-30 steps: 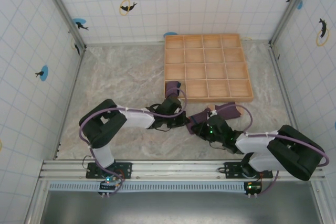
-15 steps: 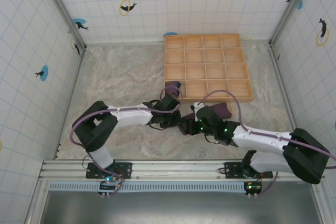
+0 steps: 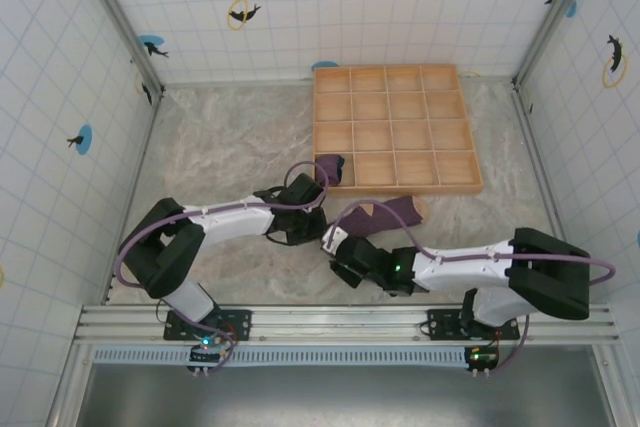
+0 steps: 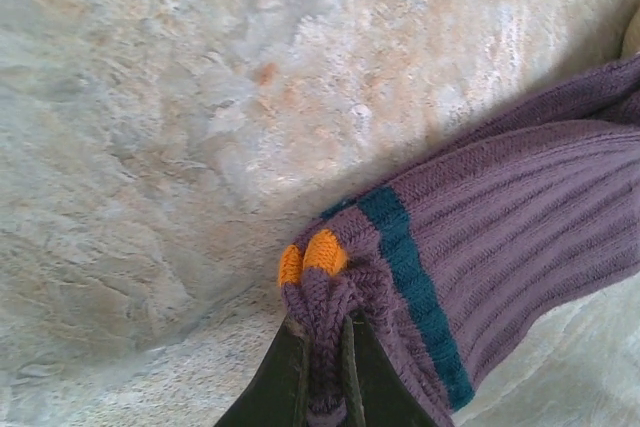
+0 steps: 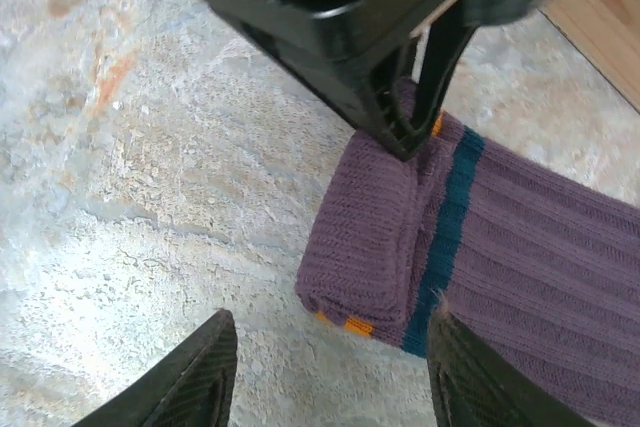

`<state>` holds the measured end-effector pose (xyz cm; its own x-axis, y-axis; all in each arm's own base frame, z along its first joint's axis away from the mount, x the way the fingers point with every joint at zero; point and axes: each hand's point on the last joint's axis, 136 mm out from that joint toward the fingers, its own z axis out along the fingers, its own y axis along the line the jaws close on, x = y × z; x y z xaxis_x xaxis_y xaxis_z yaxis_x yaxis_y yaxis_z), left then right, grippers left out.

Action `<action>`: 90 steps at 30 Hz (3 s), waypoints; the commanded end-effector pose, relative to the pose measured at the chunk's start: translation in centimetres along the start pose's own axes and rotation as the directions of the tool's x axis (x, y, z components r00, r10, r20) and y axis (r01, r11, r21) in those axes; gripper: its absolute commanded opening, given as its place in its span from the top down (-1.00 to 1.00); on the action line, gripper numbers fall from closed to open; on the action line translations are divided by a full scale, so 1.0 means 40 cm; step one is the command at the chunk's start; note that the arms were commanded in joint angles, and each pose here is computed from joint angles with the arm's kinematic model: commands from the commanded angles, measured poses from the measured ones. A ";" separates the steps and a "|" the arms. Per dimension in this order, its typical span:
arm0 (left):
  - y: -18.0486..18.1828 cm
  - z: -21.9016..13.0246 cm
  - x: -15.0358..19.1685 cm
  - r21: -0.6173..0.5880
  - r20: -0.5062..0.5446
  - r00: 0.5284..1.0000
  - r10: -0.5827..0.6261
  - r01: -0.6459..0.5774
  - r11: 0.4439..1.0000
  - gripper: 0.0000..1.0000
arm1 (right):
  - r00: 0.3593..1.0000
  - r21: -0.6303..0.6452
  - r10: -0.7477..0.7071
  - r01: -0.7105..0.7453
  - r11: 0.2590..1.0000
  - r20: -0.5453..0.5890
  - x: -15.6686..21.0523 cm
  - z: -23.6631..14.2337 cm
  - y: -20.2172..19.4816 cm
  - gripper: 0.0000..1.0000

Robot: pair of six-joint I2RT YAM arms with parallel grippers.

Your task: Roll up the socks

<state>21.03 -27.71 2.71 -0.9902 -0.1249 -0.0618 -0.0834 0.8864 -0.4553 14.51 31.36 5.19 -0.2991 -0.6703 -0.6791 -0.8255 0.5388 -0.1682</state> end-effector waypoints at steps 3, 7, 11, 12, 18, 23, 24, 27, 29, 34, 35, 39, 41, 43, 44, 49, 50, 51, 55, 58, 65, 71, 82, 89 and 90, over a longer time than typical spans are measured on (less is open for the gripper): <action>0.013 -0.018 0.010 -0.004 -0.018 1.000 -0.008 0.008 1.000 1.00 | 0.989 0.071 -0.096 0.088 0.994 0.115 -0.095 0.022 0.014 0.01; 0.017 -0.018 0.014 -0.006 -0.022 1.000 -0.010 0.009 1.000 1.00 | 0.986 0.083 -0.118 0.109 0.991 0.119 -0.101 0.053 0.027 0.05; 0.019 -0.019 0.015 -0.006 -0.022 1.000 -0.009 0.009 1.000 1.00 | 0.986 0.116 -0.130 0.117 0.986 0.105 -0.100 0.075 0.023 0.13; 0.019 -0.020 0.016 -0.006 -0.021 1.000 -0.011 0.011 1.000 1.00 | 0.987 0.130 -0.128 0.115 0.985 0.098 -0.098 0.078 0.017 0.14; 0.021 -0.021 0.020 0.001 -0.024 1.000 -0.015 0.015 1.000 1.00 | 0.992 0.181 -0.100 0.084 0.980 0.081 -0.063 0.073 -0.012 0.15; 0.018 -0.014 0.024 0.018 -0.035 0.999 -0.030 0.031 0.999 1.00 | 0.996 0.187 -0.076 0.066 0.980 0.049 -0.031 0.081 -0.016 0.15; 0.020 -0.012 0.024 0.015 -0.036 0.999 -0.033 0.034 0.999 1.00 | 0.997 0.186 -0.070 0.062 0.981 0.039 -0.023 0.083 -0.017 0.15; 0.023 -0.012 0.020 0.019 -0.032 0.998 -0.045 0.046 0.999 1.00 | 0.998 0.186 -0.052 0.046 0.981 0.027 -0.002 0.082 -0.017 0.15; 0.024 -0.011 0.019 0.022 -0.031 0.998 -0.051 0.051 0.998 1.00 | 0.999 0.182 -0.040 0.035 0.983 0.025 0.008 0.077 -0.016 0.14; 0.015 -0.007 0.018 0.038 -0.041 0.998 -0.054 0.055 0.998 1.00 | 0.999 0.158 -0.035 0.028 0.987 0.042 0.015 0.071 -0.004 0.11; 0.016 -0.006 0.019 0.037 -0.042 0.998 -0.054 0.055 0.998 1.00 | 0.999 0.161 -0.037 0.030 0.987 0.039 0.017 0.073 -0.005 0.11; 0.016 -0.007 0.019 0.037 -0.042 0.998 -0.056 0.058 0.998 1.00 | 0.999 0.149 -0.038 0.032 0.988 0.036 0.013 0.078 0.003 0.13; 0.014 -0.009 0.018 0.040 -0.040 0.998 -0.055 0.057 0.998 1.00 | 0.999 0.153 -0.038 0.034 0.988 0.025 0.021 0.082 0.003 0.16; 0.011 -0.011 0.017 0.044 -0.037 0.998 -0.055 0.057 0.997 1.00 | 0.999 0.163 -0.035 0.031 0.986 0.020 0.022 0.083 -0.001 0.21; 0.011 -0.011 0.017 0.045 -0.039 0.998 -0.055 0.057 0.997 1.00 | 0.999 0.164 -0.032 0.028 0.986 0.019 0.021 0.084 -0.001 0.25; 0.007 -0.015 0.010 0.054 -0.020 0.998 -0.054 0.055 0.997 1.00 | 1.000 0.149 -0.002 -0.001 0.989 0.015 0.020 0.088 0.003 0.76; 0.006 -0.018 0.008 0.059 -0.012 0.998 -0.058 0.058 0.997 1.00 | 1.000 0.139 0.015 -0.016 0.990 0.012 0.023 0.089 0.003 0.85; 0.003 -0.022 0.004 0.068 0.000 0.998 -0.057 0.057 0.996 0.92 | 0.999 0.122 0.036 -0.037 0.992 0.010 0.026 0.090 0.006 0.95; -0.014 -0.035 -0.008 0.121 0.035 0.997 -0.067 0.063 0.991 0.27 | 0.987 0.015 0.159 -0.159 0.987 0.005 0.041 0.089 0.019 1.00; -0.038 -0.054 -0.020 0.170 0.067 0.996 -0.058 0.045 0.984 -0.10 | 0.962 -0.075 0.272 -0.270 0.960 0.009 0.044 0.080 0.022 1.00; -0.088 -0.108 -0.049 0.274 0.171 0.985 -0.004 -0.043 0.961 -0.33 | 0.851 -0.242 0.525 -0.515 0.822 -0.029 0.059 0.056 -0.010 1.00; -0.106 -0.117 -0.038 0.318 0.197 0.980 0.035 -0.098 0.943 -0.30 | 0.659 -0.382 0.747 -0.714 0.587 -0.084 0.062 0.027 -0.047 1.00; -0.126 -0.067 0.006 0.328 0.169 0.981 0.091 -0.143 0.934 0.01 | 0.299 -0.275 0.945 -0.927 0.255 -0.131 0.148 0.014 -0.114 1.00; -0.133 -0.049 0.022 0.328 0.174 0.976 0.133 -0.185 0.927 0.18 | 0.096 -0.117 0.984 -0.990 0.079 -0.147 0.239 0.017 -0.148 1.00; -0.134 -0.044 0.026 0.328 0.174 0.974 0.148 -0.199 0.924 0.18 | 0.072 -0.090 0.986 -0.994 0.059 -0.149 0.252 0.018 -0.152 1.00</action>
<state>20.24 -31.13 6.60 -0.9659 -0.1030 -0.2377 0.0964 0.7087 -0.6989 17.84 24.54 2.21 -0.9211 0.3235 -0.2168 0.0162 0.5879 0.8088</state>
